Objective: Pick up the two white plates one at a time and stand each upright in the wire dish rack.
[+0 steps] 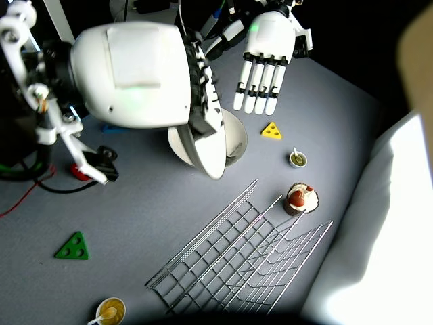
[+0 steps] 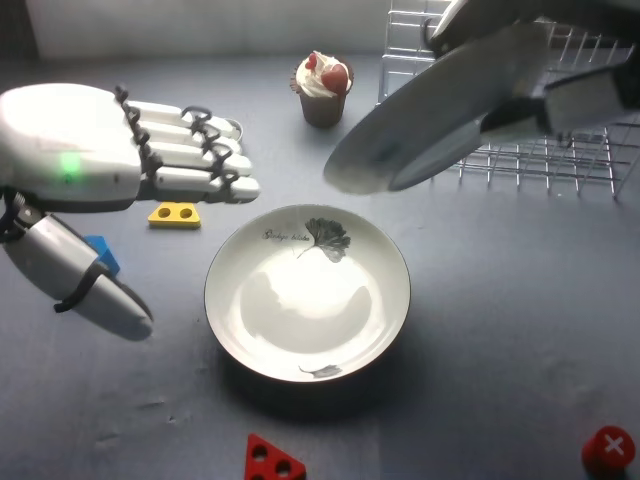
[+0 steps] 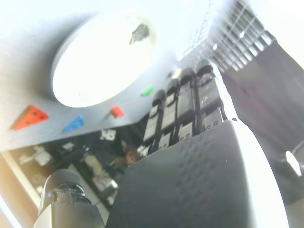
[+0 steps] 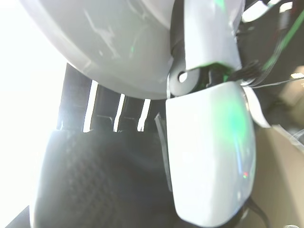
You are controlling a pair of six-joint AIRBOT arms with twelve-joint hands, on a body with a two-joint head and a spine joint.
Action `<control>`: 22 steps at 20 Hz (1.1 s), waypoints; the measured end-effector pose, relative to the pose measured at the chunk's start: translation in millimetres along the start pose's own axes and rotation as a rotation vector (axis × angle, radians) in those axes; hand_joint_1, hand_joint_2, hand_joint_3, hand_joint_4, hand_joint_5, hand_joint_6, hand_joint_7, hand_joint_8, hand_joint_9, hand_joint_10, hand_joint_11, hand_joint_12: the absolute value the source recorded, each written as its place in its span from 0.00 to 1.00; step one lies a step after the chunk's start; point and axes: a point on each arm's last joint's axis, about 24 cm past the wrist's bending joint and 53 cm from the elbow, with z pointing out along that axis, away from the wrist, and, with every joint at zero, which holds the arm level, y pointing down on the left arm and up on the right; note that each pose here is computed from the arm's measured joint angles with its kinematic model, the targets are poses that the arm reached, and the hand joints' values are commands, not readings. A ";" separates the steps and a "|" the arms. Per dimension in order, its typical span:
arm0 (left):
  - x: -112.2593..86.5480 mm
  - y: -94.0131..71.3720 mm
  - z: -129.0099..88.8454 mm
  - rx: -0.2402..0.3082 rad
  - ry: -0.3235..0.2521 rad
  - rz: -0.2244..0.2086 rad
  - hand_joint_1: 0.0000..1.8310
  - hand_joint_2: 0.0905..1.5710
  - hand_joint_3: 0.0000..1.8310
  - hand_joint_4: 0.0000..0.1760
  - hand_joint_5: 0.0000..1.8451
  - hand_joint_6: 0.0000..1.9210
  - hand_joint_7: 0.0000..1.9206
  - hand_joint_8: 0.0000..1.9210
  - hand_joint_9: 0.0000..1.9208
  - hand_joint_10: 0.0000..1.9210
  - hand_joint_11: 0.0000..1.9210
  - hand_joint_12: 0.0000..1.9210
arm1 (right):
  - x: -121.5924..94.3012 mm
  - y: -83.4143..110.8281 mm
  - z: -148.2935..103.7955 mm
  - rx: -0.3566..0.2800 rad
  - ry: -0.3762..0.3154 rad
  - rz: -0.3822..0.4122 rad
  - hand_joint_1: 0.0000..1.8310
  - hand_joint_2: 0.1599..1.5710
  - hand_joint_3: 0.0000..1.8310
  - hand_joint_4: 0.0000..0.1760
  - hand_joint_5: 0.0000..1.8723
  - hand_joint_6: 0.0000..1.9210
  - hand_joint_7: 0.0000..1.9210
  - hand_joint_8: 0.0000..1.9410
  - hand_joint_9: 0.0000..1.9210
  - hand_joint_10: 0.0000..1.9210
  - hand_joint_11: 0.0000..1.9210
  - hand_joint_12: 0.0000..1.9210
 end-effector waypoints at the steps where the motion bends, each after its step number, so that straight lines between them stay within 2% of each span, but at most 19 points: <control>1: 3.0 5.0 -1.6 -0.015 0.012 0.008 0.00 0.52 0.00 0.00 0.02 0.00 0.02 0.00 0.02 0.00 0.02 0.01 | -7.7 -2.7 -1.1 0.010 -0.015 0.021 0.82 0.61 0.00 0.00 0.57 0.43 0.60 0.22 0.62 0.28 0.53 0.66; 2: 5.2 14.5 -4.9 -0.044 0.020 0.013 0.00 0.52 0.00 0.00 0.02 0.00 0.03 0.00 0.02 0.00 0.02 0.01 | -23.4 -4.0 -3.3 0.017 -0.054 0.063 0.82 0.61 0.00 0.00 0.56 0.43 0.61 0.23 0.63 0.28 0.54 0.66; 3: 4.8 18.1 -5.8 -0.057 0.019 0.014 0.00 0.52 0.00 0.00 0.03 0.00 0.03 0.00 0.03 0.00 0.02 0.01 | -31.0 -5.1 -4.1 0.023 -0.073 0.084 0.82 0.61 0.00 0.00 0.57 0.42 0.62 0.21 0.63 0.27 0.54 0.66; 4: 2.7 24.5 -8.5 -0.077 0.014 0.012 0.00 0.52 0.00 0.00 0.03 0.00 0.03 0.00 0.03 0.00 0.02 0.01 | -47.8 -5.4 -6.0 0.031 -0.112 0.118 0.82 0.61 0.00 0.00 0.57 0.41 0.64 0.18 0.63 0.27 0.54 0.65; 5: 1.8 26.3 -8.9 -0.085 0.010 0.010 0.00 0.52 0.00 0.00 0.03 0.01 0.04 0.01 0.03 0.01 0.03 0.01 | -57.1 -3.7 -7.3 0.029 -0.133 0.128 0.82 0.60 0.00 0.00 0.58 0.40 0.65 0.14 0.64 0.26 0.55 0.65; 7: 1.6 28.2 -10.0 -0.090 0.011 0.011 0.00 0.52 0.00 0.00 0.03 0.00 0.04 0.00 0.04 0.00 0.03 0.01 | -74.1 0.8 -10.8 0.014 -0.174 0.154 0.82 0.60 0.00 0.00 0.58 0.40 0.65 0.15 0.65 0.24 0.55 0.64; 11: 1.3 29.8 -11.4 -0.092 0.011 0.013 0.00 0.52 0.00 0.00 0.03 0.00 0.04 0.00 0.03 0.00 0.02 0.01 | -79.8 -12.2 -11.8 0.072 -0.183 0.215 0.82 0.60 0.00 0.00 0.57 0.41 0.65 0.14 0.64 0.25 0.55 0.64; 13: 2.2 29.8 -11.5 -0.092 0.015 0.017 0.00 0.52 0.00 0.00 0.02 0.00 0.03 0.00 0.03 0.00 0.02 0.00 | -88.1 -15.3 -12.6 0.086 -0.200 0.244 0.82 0.60 0.00 0.00 0.56 0.41 0.66 0.13 0.65 0.24 0.53 0.67; 18: 4.0 28.1 -10.8 -0.085 0.022 0.022 0.00 0.52 0.00 0.00 0.02 0.00 0.02 0.00 0.02 0.00 0.01 0.00 | -107.1 -36.6 -18.7 0.152 -0.241 0.321 0.82 0.60 0.00 0.00 0.56 0.40 0.65 0.15 0.66 0.24 0.55 0.65; 20: 5.9 25.9 -10.0 -0.082 0.029 0.026 0.00 0.51 0.00 0.00 0.02 0.00 0.02 0.00 0.02 0.00 0.01 0.00 | -117.8 -42.5 -22.0 0.166 -0.263 0.334 0.82 0.61 0.00 0.00 0.56 0.41 0.63 0.18 0.66 0.24 0.55 0.66; 22: 6.7 24.6 -9.9 -0.076 0.033 0.029 0.00 0.52 0.00 0.00 0.02 0.00 0.02 0.00 0.02 0.00 0.01 0.00 | -126.1 -46.5 -24.8 0.172 -0.281 0.335 0.82 0.60 0.00 0.00 0.57 0.39 0.64 0.16 0.67 0.23 0.54 0.67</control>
